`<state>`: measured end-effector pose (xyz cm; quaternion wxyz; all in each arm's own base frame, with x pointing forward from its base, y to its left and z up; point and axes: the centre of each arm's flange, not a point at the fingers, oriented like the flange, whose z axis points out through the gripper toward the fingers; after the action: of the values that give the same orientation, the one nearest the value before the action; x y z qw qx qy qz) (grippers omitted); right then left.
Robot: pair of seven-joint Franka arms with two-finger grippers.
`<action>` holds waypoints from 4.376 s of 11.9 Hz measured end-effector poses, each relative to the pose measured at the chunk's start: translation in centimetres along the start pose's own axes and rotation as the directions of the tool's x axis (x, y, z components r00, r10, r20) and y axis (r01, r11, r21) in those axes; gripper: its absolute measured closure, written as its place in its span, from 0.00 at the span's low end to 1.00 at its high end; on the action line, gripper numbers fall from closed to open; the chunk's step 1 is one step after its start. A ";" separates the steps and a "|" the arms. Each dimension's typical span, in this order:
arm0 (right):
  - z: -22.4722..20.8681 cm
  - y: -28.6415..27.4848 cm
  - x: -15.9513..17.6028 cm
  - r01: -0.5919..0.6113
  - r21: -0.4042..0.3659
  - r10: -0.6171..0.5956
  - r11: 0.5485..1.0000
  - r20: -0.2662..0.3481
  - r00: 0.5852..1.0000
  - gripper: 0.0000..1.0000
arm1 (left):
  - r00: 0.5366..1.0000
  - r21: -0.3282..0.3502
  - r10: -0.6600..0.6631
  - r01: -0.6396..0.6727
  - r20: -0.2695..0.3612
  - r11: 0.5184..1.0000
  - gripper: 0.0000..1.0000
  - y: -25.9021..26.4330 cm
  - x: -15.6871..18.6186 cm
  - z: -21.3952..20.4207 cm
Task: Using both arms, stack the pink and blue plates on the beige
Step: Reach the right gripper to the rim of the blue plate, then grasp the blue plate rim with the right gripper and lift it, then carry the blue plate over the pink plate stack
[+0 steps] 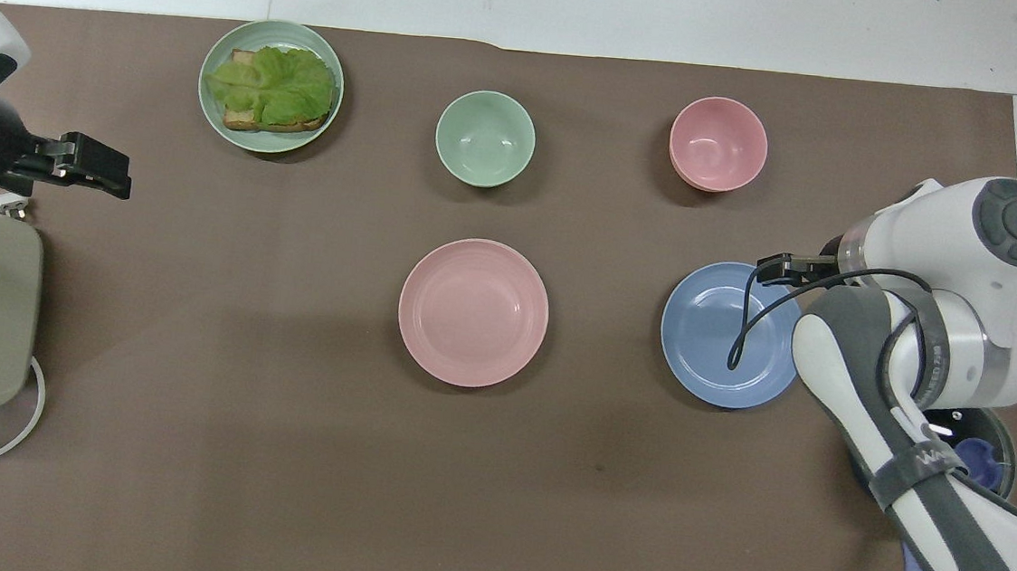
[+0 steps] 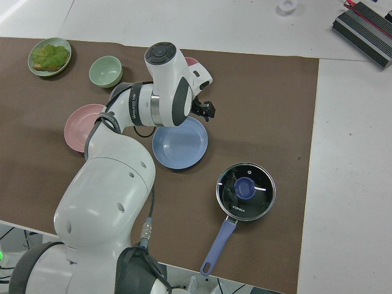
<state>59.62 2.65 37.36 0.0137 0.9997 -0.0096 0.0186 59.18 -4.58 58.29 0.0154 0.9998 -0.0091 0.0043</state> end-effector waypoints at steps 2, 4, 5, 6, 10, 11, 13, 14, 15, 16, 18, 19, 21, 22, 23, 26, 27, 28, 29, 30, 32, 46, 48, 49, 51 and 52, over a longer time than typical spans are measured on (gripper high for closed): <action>1.7 0.0 -0.9 0.004 0.000 -0.004 1.000 0.015 1.000 0.00 | 1.000 0.000 0.000 0.000 0.000 1.000 0.00 0.0 0.0 0.0; 2.7 0.1 -1.5 0.023 0.014 -0.024 1.000 0.032 0.999 0.00 | 1.000 0.000 0.000 0.000 0.000 1.000 0.00 0.0 0.0 0.0; 2.8 0.7 -1.5 0.035 0.022 -0.036 0.999 0.033 0.999 0.00 | 1.000 0.000 0.000 0.000 0.000 1.000 0.00 0.0 0.0 0.0; 2.9 1.3 -1.5 0.045 0.024 -0.045 0.999 0.029 0.999 0.00 | 1.000 0.000 0.000 0.000 0.000 1.000 0.00 0.0 0.0 0.0; 4.3 2.3 -2.2 0.053 0.025 -0.054 0.998 0.032 0.998 0.00 | 1.000 0.000 0.000 0.000 0.000 1.000 0.00 0.0 0.0 0.0; 4.9 2.7 -2.5 0.051 0.025 -0.051 0.998 0.032 0.998 0.00 | 1.000 0.000 0.000 0.000 0.000 1.000 0.00 0.0 0.0 0.0; 5.7 2.9 -2.9 0.046 0.041 -0.047 0.998 0.035 0.998 0.00 | 1.000 0.000 0.000 0.000 0.000 1.000 0.00 0.0 0.0 0.0; 5.8 3.0 -2.9 0.060 0.056 -0.062 0.997 0.036 0.997 0.01 | 1.000 0.000 0.000 0.000 0.000 1.000 0.00 0.0 0.0 0.0; 5.8 3.5 -2.9 0.071 0.071 -0.074 0.995 0.034 0.997 0.05 | 1.000 0.000 0.000 0.000 0.000 1.000 0.00 0.0 0.0 0.0; 5.9 3.9 -2.9 0.079 0.077 -0.081 0.994 0.034 0.996 0.07 | 1.000 0.000 0.000 0.000 0.000 1.000 0.00 0.0 0.0 0.0; 6.2 4.8 -3.2 0.085 0.081 -0.089 0.993 0.047 0.995 0.36 | 1.000 0.000 0.000 0.000 0.000 1.000 0.00 0.0 0.0 0.0; 6.4 5.0 -3.4 0.086 0.087 -0.091 0.993 0.060 0.994 0.52 | 1.000 0.000 0.000 0.000 0.000 1.000 0.00 0.0 0.0 0.0; 6.5 5.2 -3.5 0.083 0.101 -0.090 0.991 0.065 0.994 0.79 | 1.000 0.000 0.000 0.000 0.000 1.000 0.00 0.0 0.0 0.0; 6.5 5.2 -3.6 0.083 0.102 -0.090 0.991 0.066 0.994 0.93 | 1.000 0.000 0.000 0.000 0.000 1.000 0.00 0.0 0.0 0.0; 6.4 5.1 -3.5 0.080 0.106 -0.087 0.991 0.064 0.994 0.96 | 1.000 0.000 0.000 0.000 0.000 1.000 0.00 0.0 0.0 0.0; 6.4 4.6 -3.5 0.056 0.136 -0.065 0.989 0.062 0.996 0.96 | 1.000 0.000 0.000 0.000 0.000 1.000 0.00 0.0 0.0 0.0; 6.4 4.4 -3.5 0.059 0.139 -0.068 0.989 0.061 0.996 0.96 | 1.000 0.000 0.000 0.000 0.000 1.000 0.00 0.0 0.0 0.0; 6.3 4.1 -3.4 0.055 0.147 -0.064 0.988 0.059 0.996 0.96 | 1.000 0.000 0.000 0.000 0.000 1.000 0.00 0.0 0.0 0.0; 6.2 3.9 -3.3 0.046 0.161 -0.056 0.986 0.054 0.997 0.96 | 1.000 0.000 0.000 0.000 0.000 1.000 0.00 0.0 0.0 0.0; 5.9 3.4 -3.1 0.050 0.166 -0.059 0.985 0.047 0.997 0.96 | 1.000 0.000 0.000 0.000 0.000 1.000 0.00 0.0 0.0 0.0; 4.9 2.2 -2.5 0.073 0.172 -0.080 0.982 0.039 0.996 0.96 | 1.000 0.000 0.000 0.000 0.000 1.000 0.00 0.0 0.0 0.0; -4.0 -22.4 -4.3 -0.053 0.268 0.056 0.962 -0.003 0.998 0.96 | 1.000 0.000 0.000 0.000 0.000 1.000 0.00 0.0 0.0 0.0; -3.4 -24.1 -4.7 -0.072 0.278 0.077 0.958 -0.006 0.997 0.96 | 1.000 0.000 0.000 0.000 0.000 1.000 0.00 0.0 0.0 0.0; -3.1 -24.7 -4.8 -0.081 0.281 0.085 0.956 -0.005 0.996 0.96 | 1.000 0.000 0.000 0.000 0.000 1.000 0.00 0.0 0.0 0.0; -2.4 -25.8 -4.9 -0.090 0.287 0.094 0.954 -0.002 0.996 0.96 | 1.000 0.000 0.000 0.000 0.000 1.000 0.00 0.0 0.0 0.0; -1.8 -26.2 -5.1 -0.090 0.286 0.092 0.954 0.005 0.996 0.96 | 1.000 0.000 0.000 0.000 0.000 1.000 0.00 0.0 0.0 0.0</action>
<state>55.01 29.01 38.26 -0.1317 0.9896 -0.0529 0.0245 59.18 -4.58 58.28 0.0154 0.9998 -0.0091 0.0043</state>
